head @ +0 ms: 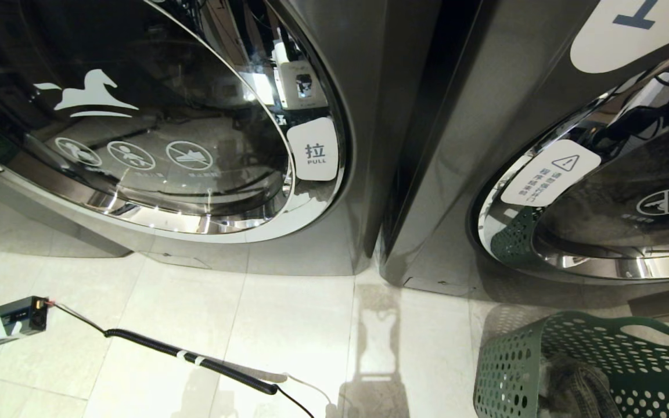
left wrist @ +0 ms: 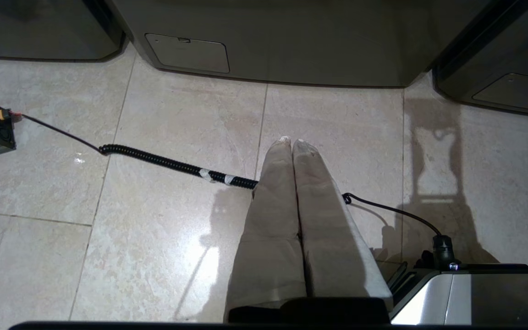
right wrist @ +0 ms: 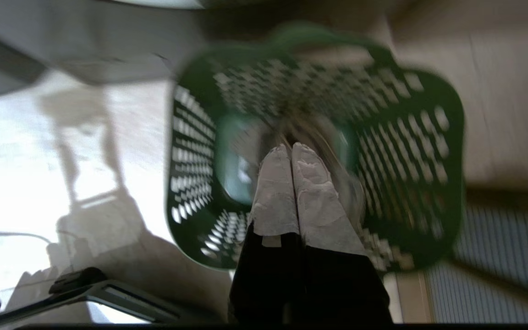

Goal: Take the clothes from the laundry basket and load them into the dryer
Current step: Take the clothes out of the basket

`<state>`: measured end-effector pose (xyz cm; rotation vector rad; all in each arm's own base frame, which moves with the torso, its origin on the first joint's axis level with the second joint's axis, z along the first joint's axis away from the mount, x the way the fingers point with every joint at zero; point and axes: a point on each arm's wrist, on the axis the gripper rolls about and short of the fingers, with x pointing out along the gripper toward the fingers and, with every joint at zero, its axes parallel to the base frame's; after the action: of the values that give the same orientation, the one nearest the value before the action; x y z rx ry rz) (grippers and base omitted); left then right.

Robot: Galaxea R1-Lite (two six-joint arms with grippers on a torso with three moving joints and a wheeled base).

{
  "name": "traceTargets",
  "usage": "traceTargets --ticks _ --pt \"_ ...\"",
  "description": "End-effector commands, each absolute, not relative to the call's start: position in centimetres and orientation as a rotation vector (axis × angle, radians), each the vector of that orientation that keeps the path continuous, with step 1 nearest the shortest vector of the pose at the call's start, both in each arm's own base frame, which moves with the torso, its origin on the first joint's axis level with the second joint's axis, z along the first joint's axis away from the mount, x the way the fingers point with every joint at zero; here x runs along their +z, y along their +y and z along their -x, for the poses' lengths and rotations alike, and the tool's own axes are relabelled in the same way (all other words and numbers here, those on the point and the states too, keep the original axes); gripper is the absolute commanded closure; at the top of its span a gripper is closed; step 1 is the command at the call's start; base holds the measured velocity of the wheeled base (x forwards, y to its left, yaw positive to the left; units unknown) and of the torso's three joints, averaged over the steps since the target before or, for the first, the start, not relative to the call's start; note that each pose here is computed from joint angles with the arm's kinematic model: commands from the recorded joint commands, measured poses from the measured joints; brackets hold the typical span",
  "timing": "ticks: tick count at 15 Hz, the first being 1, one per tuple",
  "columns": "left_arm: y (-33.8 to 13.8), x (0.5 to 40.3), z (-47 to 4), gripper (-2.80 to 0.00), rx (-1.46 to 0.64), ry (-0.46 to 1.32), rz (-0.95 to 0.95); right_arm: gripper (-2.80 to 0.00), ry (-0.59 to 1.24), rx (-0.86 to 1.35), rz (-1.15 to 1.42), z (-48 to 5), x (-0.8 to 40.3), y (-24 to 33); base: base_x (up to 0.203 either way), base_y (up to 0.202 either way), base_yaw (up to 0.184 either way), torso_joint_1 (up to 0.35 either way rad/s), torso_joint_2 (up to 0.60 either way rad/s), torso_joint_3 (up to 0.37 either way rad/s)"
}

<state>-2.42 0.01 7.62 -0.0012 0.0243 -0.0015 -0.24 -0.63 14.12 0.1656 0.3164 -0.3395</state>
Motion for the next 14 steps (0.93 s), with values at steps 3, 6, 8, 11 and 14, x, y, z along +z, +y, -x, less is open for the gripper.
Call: traceTargets --ticks 3,6,8,11,14 --pt "0.0 7.6 2.4 0.00 -0.003 0.025 0.001 0.00 0.691 -0.608 -0.370 -6.4 13.5 -1.1 0.000 0.000 0.000 0.000 0.00 0.000" --pt "0.0 7.6 2.4 0.00 -0.003 0.025 0.001 0.00 0.755 -0.797 -0.535 -7.0 12.0 -2.0 0.000 0.000 0.000 0.000 0.00 0.000" --pt "0.0 7.6 2.4 0.00 -0.002 0.025 0.001 0.00 0.785 -0.925 -0.670 -7.3 11.1 -3.6 0.000 0.000 0.000 0.000 0.00 0.000" --pt "0.0 7.6 2.4 0.00 -0.002 0.024 0.001 0.00 0.918 -0.955 -0.725 -8.7 8.8 -5.2 0.000 0.000 0.000 0.000 0.00 0.000" --pt "0.0 7.6 2.4 0.00 -0.002 0.025 0.001 -2.80 1.022 -0.911 -0.748 -10.4 6.7 -6.1 0.000 0.000 0.000 0.000 0.00 0.000"
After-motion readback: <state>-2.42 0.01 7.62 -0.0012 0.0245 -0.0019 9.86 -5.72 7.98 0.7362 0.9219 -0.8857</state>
